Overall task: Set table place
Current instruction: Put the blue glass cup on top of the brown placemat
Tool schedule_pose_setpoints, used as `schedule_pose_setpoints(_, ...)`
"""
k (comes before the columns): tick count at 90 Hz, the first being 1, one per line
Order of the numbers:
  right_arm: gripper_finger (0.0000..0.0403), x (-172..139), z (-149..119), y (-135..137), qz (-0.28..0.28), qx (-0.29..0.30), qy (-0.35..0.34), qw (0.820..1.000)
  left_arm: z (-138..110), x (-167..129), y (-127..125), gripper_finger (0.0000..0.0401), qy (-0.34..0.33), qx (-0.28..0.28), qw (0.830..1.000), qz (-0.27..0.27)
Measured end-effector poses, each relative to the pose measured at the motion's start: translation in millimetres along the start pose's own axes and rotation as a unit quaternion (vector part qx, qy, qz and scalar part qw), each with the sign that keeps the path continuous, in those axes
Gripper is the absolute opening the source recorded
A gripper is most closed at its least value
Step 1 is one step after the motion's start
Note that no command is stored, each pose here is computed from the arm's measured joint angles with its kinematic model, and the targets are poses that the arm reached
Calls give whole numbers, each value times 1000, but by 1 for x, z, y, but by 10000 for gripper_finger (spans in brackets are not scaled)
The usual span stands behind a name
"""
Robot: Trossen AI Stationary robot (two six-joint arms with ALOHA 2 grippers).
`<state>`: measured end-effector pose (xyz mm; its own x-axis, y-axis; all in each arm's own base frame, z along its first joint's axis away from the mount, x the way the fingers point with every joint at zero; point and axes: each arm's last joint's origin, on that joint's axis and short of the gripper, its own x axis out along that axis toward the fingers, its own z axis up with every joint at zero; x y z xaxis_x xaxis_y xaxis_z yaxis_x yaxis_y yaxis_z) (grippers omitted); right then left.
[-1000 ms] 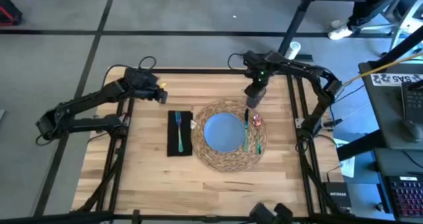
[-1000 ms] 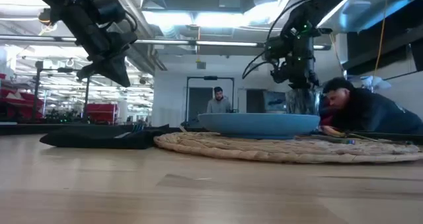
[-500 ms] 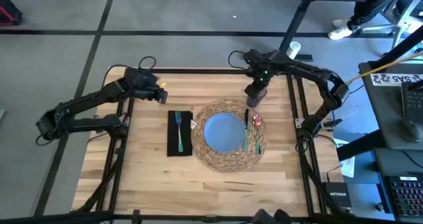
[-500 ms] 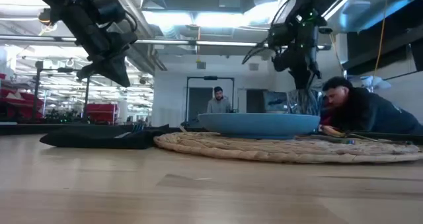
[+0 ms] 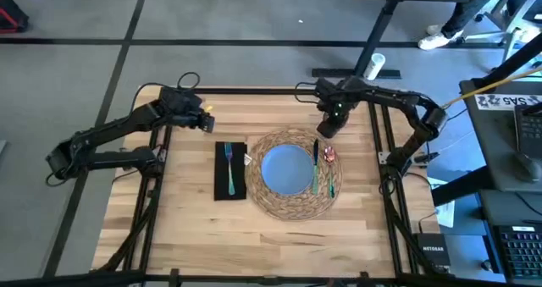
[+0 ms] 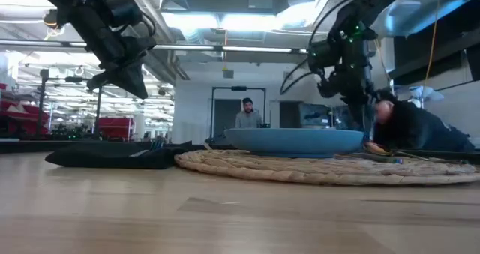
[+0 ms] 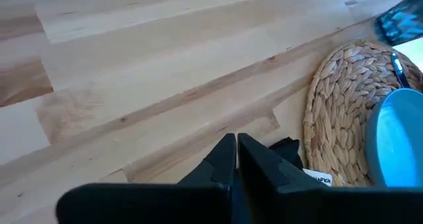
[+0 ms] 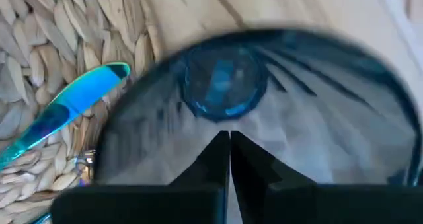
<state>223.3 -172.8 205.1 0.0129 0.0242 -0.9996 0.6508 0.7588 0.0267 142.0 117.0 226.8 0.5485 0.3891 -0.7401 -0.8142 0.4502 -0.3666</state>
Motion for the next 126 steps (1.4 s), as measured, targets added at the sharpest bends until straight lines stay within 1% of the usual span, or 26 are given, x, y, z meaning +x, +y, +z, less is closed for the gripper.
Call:
schedule_pose_setpoints(30,0,-21,1,0,-5,-4,-44,999,0,0,0,0,0,-4,1000,0)
schedule_pose_setpoints(75,0,-16,-4,4,58,-3,-19,998,0,0,0,0,0,-2,1000,0)
schedule_pose_setpoints(96,0,-17,-6,4,62,-2,-10,998,0,0,0,0,0,-2,1000,0)
schedule_pose_setpoints(115,0,-17,-7,15,80,-22,-5,997,0,0,0,0,-2,-1,1000,3)
schedule_pose_setpoints(126,0,-17,-8,23,80,-35,-5,996,0,0,0,0,-1,0,1000,3)
